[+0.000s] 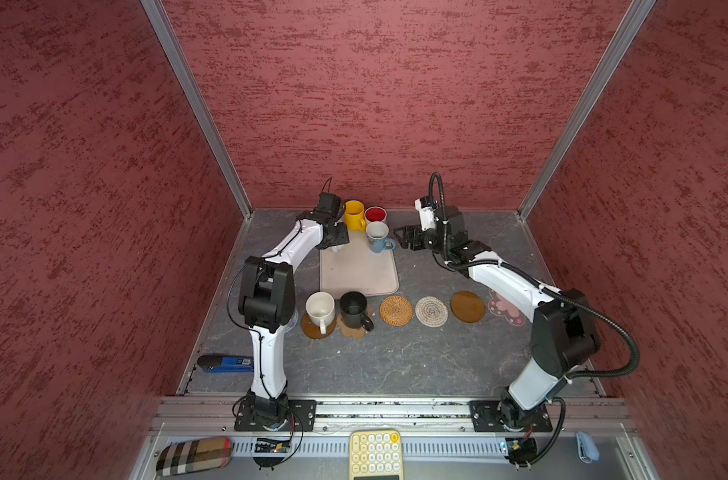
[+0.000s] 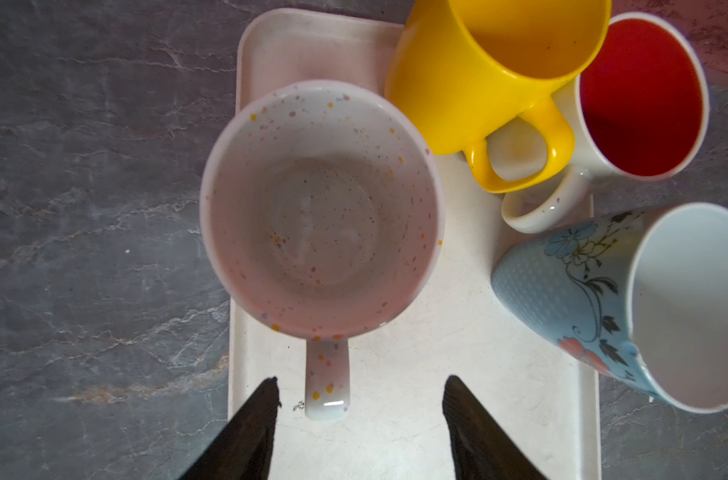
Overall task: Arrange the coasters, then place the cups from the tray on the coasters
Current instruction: 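Move the right gripper over the blue floral mug while the left gripper rises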
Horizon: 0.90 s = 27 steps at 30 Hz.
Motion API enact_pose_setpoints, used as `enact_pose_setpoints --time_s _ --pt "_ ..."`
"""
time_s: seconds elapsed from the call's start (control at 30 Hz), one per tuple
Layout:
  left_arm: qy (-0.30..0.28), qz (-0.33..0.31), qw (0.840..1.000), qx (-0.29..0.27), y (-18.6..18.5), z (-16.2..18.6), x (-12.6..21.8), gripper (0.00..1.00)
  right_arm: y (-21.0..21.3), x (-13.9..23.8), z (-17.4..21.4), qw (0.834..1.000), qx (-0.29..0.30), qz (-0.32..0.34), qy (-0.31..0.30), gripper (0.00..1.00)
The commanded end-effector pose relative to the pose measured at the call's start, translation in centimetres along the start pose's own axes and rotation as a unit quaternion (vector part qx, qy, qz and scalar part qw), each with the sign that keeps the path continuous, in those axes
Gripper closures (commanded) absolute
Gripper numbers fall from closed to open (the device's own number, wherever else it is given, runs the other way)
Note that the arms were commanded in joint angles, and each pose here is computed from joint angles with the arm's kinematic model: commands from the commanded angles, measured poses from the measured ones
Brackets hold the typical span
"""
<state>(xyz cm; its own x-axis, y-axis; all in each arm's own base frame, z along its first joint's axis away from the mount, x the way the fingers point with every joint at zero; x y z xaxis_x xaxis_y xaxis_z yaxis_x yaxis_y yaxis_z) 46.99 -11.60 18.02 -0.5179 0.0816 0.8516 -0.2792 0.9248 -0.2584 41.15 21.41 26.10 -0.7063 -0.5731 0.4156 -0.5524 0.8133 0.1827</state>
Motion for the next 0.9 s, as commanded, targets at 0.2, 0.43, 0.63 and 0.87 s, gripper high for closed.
enact_pose_setpoints --time_s 0.2,0.43,0.63,0.87 --pt "-0.027 0.038 0.999 0.004 0.5 1.5 6.8 0.05 -0.1 -4.3 3.3 0.995 0.044 -0.083 0.047 0.37" --pt "-0.035 0.071 0.997 0.003 2.2 4.2 11.5 0.0 -1.7 -6.7 3.4 0.991 0.073 -0.067 0.09 0.42" --pt "-0.032 0.089 0.995 -0.01 3.2 6.1 14.1 0.0 -3.1 -7.9 4.2 0.988 0.086 -0.068 0.11 0.4" --pt "-0.027 0.111 0.993 -0.028 3.2 7.1 16.4 0.0 -4.0 -9.4 4.7 0.983 0.103 -0.079 0.134 0.4"
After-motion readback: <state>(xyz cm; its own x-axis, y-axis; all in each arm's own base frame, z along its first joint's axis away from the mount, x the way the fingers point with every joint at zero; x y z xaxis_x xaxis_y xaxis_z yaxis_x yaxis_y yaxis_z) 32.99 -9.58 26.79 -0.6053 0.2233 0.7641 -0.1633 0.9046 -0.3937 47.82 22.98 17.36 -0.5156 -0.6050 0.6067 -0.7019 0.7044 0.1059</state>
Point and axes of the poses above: each gripper's point midway between its finger pads, its own x axis back along the fingers, its own y axis along the line the jaws close on, z = x × y, the point moved 7 cm from there along x, back along the fingers, and after that the axes turned 11 degrees about x, right-handed, at the moved point
